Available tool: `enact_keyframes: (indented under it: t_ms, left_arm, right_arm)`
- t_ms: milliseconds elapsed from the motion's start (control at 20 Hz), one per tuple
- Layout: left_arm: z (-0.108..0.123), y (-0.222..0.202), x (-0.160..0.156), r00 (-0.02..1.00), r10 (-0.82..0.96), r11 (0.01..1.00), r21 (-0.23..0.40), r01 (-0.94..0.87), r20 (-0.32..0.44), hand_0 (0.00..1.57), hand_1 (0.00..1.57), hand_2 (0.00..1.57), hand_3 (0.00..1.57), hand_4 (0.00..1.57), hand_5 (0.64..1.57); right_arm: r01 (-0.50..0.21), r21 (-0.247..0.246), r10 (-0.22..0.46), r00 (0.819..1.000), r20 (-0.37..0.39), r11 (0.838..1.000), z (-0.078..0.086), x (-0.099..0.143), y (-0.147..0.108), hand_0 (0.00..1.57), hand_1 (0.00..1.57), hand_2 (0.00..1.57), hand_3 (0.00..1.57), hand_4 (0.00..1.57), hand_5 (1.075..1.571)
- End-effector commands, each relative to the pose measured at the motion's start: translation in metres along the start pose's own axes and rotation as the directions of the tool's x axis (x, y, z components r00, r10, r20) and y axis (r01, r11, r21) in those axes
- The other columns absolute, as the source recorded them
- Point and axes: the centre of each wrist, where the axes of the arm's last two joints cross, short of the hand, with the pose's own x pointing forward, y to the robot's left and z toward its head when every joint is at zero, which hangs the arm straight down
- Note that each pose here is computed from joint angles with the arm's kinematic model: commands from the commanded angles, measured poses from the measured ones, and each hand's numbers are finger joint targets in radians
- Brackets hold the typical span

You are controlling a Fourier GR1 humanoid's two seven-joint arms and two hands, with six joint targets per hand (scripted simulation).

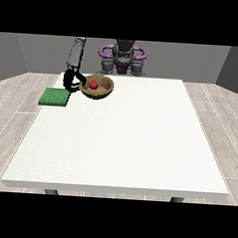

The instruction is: Pick the cup and pour the ball into the bowl, then pick the bowl and place it on the pad

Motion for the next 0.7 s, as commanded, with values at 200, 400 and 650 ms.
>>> enact_keyframes:
  t_ms: [200, 400, 650]
  left_arm:
    - [0.026, 0.04, -0.022, 0.998, -0.014, 0.996, 0.084, 0.019, -0.061, 0.0, 0.0, 0.0, 0.0, 1.2, 1.538]
    - [0.042, 0.042, -0.044, 0.992, -0.03, 0.994, 0.104, 0.043, -0.122, 0.0, 0.0, 0.0, 0.0, 1.2, 1.544]
    - [0.04, 0.042, -0.039, 0.996, -0.034, 0.991, 0.125, 0.044, -0.081, 0.0, 0.0, 0.0, 0.0, 1.21, 1.545]
  right_arm:
    - [-0.202, -0.105, 0.189, 0.975, -0.12, 0.974, -0.036, 0.095, -0.082, 1.57, 1.57, 1.57, 0.97, 1.06, 1.556]
    - [-0.273, -0.081, 0.257, 0.952, -0.166, 0.958, -0.038, 0.106, -0.097, 1.57, 1.57, 1.57, 0.71, 1.06, 1.566]
    - [-0.2, -0.106, 0.188, 0.975, -0.115, 0.974, -0.05, 0.144, -0.148, 1.57, 1.57, 1.57, 0.57, 1.09, 1.564]
